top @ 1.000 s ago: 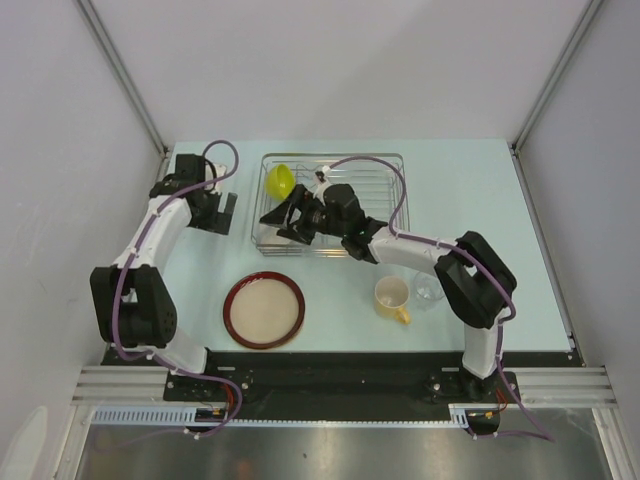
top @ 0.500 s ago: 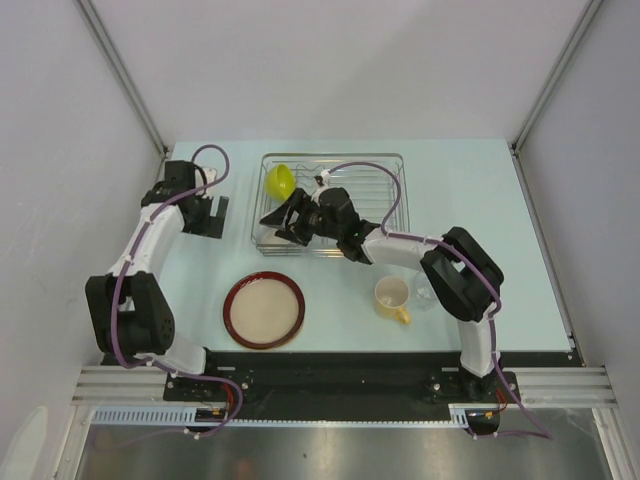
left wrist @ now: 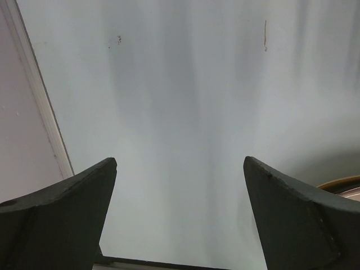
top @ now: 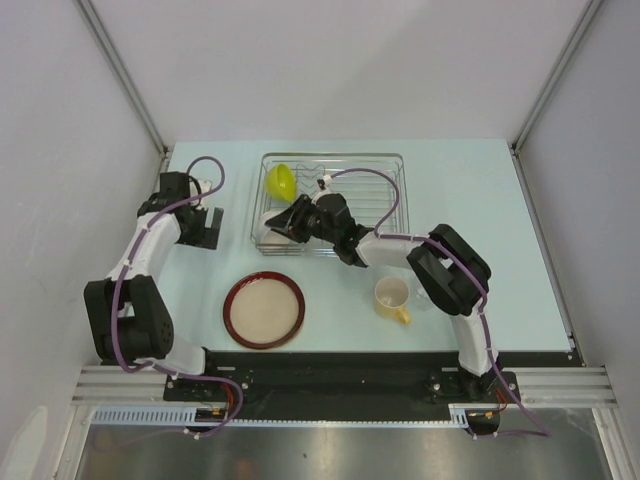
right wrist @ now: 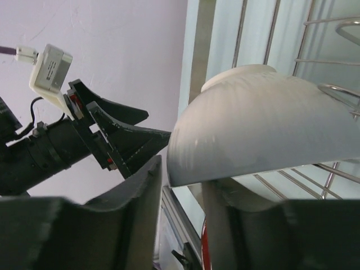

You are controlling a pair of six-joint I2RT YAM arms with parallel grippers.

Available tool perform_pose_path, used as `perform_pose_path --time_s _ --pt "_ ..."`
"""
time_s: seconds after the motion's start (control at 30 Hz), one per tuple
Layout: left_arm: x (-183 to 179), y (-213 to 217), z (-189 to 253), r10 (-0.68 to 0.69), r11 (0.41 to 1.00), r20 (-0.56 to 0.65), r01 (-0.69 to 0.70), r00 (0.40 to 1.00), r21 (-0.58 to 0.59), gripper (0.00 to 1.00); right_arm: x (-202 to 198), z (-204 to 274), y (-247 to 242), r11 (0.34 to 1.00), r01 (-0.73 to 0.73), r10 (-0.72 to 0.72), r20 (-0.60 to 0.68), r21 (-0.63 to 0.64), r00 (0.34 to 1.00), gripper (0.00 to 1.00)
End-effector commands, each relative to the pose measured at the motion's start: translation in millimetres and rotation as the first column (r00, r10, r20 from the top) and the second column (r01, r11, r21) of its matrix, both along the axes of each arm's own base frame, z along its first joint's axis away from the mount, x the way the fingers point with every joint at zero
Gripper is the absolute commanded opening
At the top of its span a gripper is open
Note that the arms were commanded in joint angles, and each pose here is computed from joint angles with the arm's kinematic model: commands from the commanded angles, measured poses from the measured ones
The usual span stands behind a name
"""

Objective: Load the mixed dishes into the dish rack

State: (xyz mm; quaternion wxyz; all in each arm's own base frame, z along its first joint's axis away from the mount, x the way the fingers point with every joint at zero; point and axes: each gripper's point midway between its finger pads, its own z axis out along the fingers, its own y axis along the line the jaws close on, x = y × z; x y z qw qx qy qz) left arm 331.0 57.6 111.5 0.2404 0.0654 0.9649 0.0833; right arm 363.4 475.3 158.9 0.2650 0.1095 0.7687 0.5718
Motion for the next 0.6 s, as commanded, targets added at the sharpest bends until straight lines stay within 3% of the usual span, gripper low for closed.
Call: perform_pose_path --time_s 0.0,0.2,0.33,0.57 --pt "2.6 2.8 11.0 -0.009 1.0 0.059 0.008 0.998 0.006 1.0 19.1 42.7 5.9 0.994 0.052 -0.062 0.099 0.1 0.993 0.33" --pt "-0.7 3.8 6.2 -0.006 1.0 0.053 0.006 0.999 0.013 1.0 15.6 56.5 6.4 0.994 0.042 -0.055 0.123 0.104 0.991 0.1" --pt "-1.9 3.4 4.2 -0.006 1.0 0.049 0.005 0.999 0.01 1.0 8.9 72.4 9.7 0.992 -0.009 -0.008 0.134 0.124 0.991 0.07" --pt "-1.1 2.9 4.7 -0.001 1.0 0.052 0.001 0.999 0.006 1.0 -7.7 69.5 27.7 0.971 -0.233 0.23 0.044 0.057 0.972 0.0"
